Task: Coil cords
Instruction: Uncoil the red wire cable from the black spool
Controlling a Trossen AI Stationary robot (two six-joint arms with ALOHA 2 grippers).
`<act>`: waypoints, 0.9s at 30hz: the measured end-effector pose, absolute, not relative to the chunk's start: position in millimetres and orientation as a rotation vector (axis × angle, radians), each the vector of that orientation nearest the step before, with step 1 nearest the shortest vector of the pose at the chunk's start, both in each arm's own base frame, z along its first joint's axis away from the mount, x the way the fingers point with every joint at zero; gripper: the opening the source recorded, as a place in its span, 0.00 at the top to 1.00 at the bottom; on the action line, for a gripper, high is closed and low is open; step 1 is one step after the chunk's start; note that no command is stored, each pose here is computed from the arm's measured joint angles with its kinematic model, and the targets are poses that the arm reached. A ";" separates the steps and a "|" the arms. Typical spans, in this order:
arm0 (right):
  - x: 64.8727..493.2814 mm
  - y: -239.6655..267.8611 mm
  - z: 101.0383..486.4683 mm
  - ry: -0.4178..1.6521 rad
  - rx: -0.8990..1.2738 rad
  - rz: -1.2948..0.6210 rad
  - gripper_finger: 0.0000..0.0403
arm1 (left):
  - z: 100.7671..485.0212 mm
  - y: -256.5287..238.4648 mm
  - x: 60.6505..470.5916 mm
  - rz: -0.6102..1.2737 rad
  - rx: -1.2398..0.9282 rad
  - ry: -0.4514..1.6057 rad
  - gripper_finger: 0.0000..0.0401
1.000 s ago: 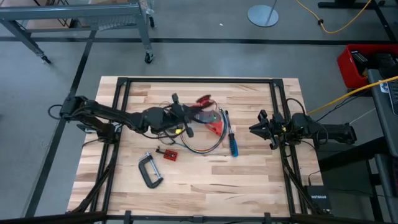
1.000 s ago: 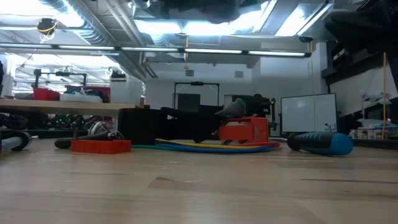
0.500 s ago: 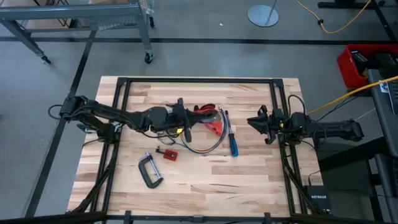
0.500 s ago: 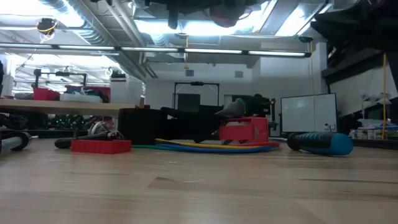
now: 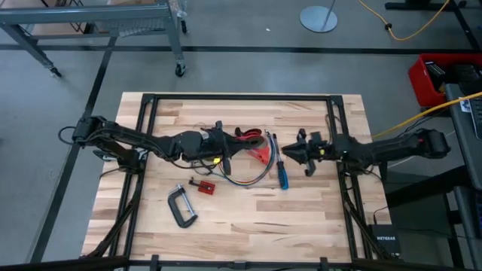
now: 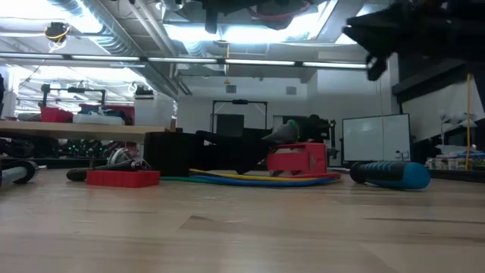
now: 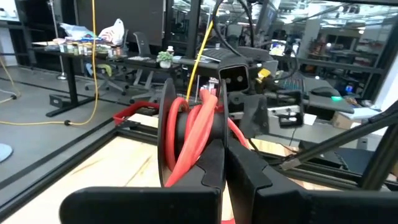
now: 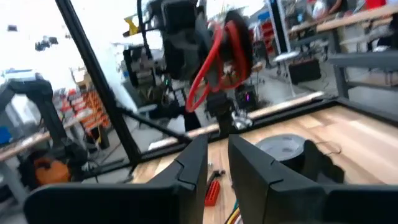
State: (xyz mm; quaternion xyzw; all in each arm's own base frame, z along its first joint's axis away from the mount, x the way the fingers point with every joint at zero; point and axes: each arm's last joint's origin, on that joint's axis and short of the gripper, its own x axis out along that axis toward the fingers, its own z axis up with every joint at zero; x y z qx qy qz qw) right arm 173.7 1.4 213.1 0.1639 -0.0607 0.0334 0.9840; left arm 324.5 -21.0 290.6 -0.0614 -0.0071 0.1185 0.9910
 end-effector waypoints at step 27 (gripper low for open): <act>238.5 4.3 241.2 -0.057 0.274 0.159 0.85 | 289.4 -29.3 323.8 0.213 -0.120 -0.002 1.00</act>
